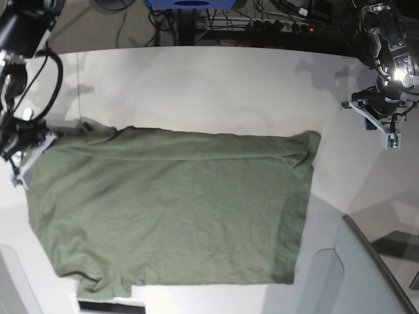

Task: Layout the t-shirt on the table in an organized manner, then fold the t-shirt properly
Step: 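Lower the right gripper to the shirt's shoulder corner and grasp it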

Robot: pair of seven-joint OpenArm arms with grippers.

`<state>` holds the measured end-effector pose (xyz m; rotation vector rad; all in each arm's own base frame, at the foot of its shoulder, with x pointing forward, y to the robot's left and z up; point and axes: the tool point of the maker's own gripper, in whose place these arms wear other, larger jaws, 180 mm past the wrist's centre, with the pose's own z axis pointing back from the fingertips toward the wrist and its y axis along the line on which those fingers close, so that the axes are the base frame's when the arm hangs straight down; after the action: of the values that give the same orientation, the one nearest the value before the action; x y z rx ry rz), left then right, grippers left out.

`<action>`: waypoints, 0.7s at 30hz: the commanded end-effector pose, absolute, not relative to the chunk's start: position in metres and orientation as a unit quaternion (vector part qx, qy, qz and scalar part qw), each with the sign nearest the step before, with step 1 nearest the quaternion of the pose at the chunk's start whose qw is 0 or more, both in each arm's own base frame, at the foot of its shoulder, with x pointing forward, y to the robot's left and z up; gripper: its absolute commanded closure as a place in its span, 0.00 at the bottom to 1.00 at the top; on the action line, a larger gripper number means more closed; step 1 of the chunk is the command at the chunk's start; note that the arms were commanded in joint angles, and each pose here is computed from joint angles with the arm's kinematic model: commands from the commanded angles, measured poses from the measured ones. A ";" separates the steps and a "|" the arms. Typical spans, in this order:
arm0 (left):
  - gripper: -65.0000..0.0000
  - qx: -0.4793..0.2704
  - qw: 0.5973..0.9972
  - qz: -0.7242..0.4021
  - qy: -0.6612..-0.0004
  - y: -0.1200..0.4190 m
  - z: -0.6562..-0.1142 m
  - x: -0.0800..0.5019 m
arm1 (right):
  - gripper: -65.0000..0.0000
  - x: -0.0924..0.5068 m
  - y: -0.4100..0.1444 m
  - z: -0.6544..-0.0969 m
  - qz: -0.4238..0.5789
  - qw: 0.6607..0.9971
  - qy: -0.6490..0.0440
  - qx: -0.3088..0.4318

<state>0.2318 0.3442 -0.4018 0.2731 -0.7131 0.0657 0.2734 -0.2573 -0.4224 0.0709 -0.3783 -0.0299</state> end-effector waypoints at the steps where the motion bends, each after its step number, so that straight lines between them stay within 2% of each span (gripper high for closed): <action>1: 1.00 0.144 0.919 0.029 -0.366 0.351 -0.389 0.239 | 1.00 0.290 -0.267 -0.413 -0.018 0.978 -0.205 0.032; 7: 1.00 0.144 0.919 0.028 -0.366 0.350 -0.389 0.239 | 1.00 0.339 -0.283 -0.416 -0.030 0.975 -0.216 0.051; 15: 1.00 0.144 0.919 0.028 -0.365 0.350 -0.390 0.239 | 0.99 0.384 -0.265 -0.431 -0.002 0.969 -0.239 0.071; 16: 1.00 0.144 0.919 0.028 -0.365 0.350 -0.390 0.239 | 0.96 0.387 -0.264 -0.433 -0.003 0.967 -0.243 0.073; 18: 1.00 0.142 0.922 0.031 -0.359 0.351 -0.395 0.236 | 0.83 0.387 -0.261 -0.435 0.003 0.968 -0.241 0.073; 21: 1.00 0.139 0.927 0.036 -0.346 0.353 -0.404 0.230 | 0.55 0.378 -0.270 -0.437 0.006 0.974 -0.219 0.062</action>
<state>0.2236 0.3461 -0.4150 0.2642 -0.6747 0.0806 0.3591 -0.2588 -0.4582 0.1411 -0.3738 0.0139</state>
